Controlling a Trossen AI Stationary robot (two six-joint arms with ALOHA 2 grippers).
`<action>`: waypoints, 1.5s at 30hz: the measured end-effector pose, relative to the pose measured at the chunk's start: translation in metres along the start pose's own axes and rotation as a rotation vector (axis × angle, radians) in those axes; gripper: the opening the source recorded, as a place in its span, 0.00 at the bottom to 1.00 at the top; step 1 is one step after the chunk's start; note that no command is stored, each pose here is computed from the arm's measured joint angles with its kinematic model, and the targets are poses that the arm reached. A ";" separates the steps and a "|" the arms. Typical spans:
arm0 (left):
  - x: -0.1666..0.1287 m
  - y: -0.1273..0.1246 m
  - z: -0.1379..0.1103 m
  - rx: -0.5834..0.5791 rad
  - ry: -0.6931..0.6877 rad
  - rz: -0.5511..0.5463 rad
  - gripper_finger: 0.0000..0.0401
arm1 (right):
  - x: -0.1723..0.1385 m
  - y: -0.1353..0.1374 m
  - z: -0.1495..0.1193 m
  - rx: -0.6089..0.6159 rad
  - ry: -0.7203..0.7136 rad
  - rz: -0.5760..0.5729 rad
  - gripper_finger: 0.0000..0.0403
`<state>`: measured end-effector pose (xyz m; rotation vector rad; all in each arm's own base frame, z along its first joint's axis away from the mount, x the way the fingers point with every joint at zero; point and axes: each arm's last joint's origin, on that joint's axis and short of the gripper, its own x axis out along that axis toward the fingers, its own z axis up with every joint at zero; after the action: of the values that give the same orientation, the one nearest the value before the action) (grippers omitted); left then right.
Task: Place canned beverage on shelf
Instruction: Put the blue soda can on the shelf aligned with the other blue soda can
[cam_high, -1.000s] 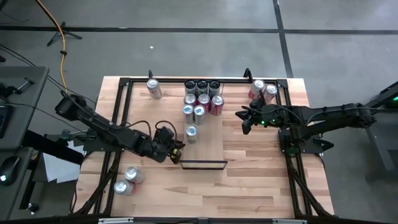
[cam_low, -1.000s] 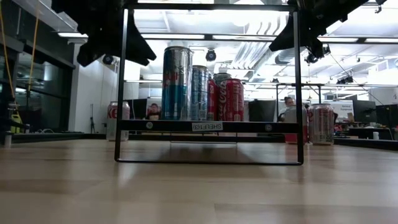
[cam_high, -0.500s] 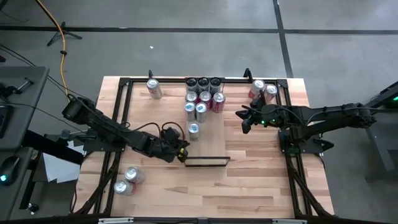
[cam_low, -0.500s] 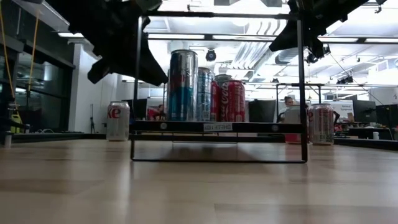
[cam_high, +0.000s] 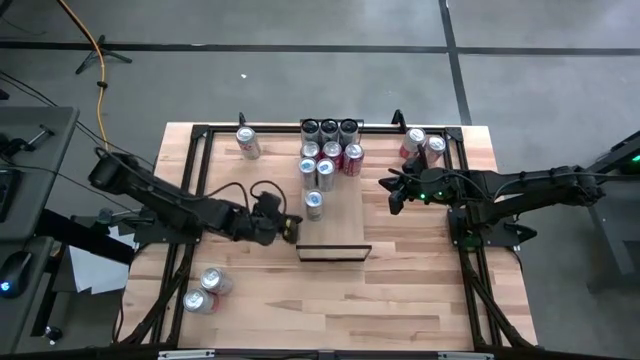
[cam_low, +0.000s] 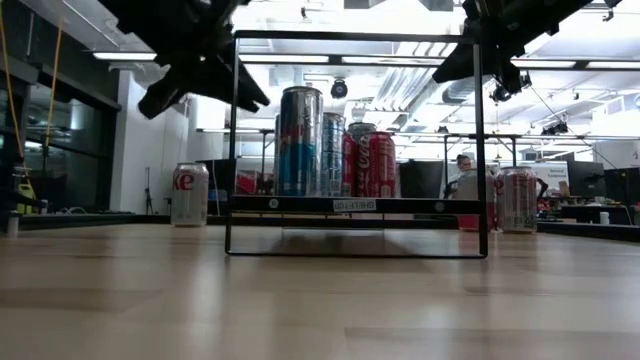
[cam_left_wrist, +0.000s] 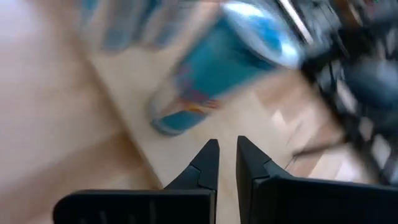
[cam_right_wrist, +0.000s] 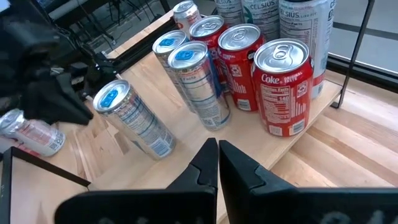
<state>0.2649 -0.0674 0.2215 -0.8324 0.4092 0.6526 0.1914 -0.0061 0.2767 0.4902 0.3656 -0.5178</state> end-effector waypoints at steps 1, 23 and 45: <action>0.001 0.004 0.001 -0.096 0.009 0.017 0.00 | 0.000 0.000 0.000 0.000 -0.001 0.000 0.00; 0.022 0.044 -0.019 -0.831 -0.056 -0.175 0.00 | 0.000 0.000 0.000 -0.002 -0.003 -0.005 0.00; 0.053 0.052 -0.012 -0.855 -0.047 -0.163 0.00 | 0.000 -0.001 0.001 0.004 -0.027 -0.037 0.00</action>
<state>0.2679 -0.0316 0.1552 -1.6376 -0.0060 0.6930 0.1909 -0.0074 0.2769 0.4810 0.3488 -0.5608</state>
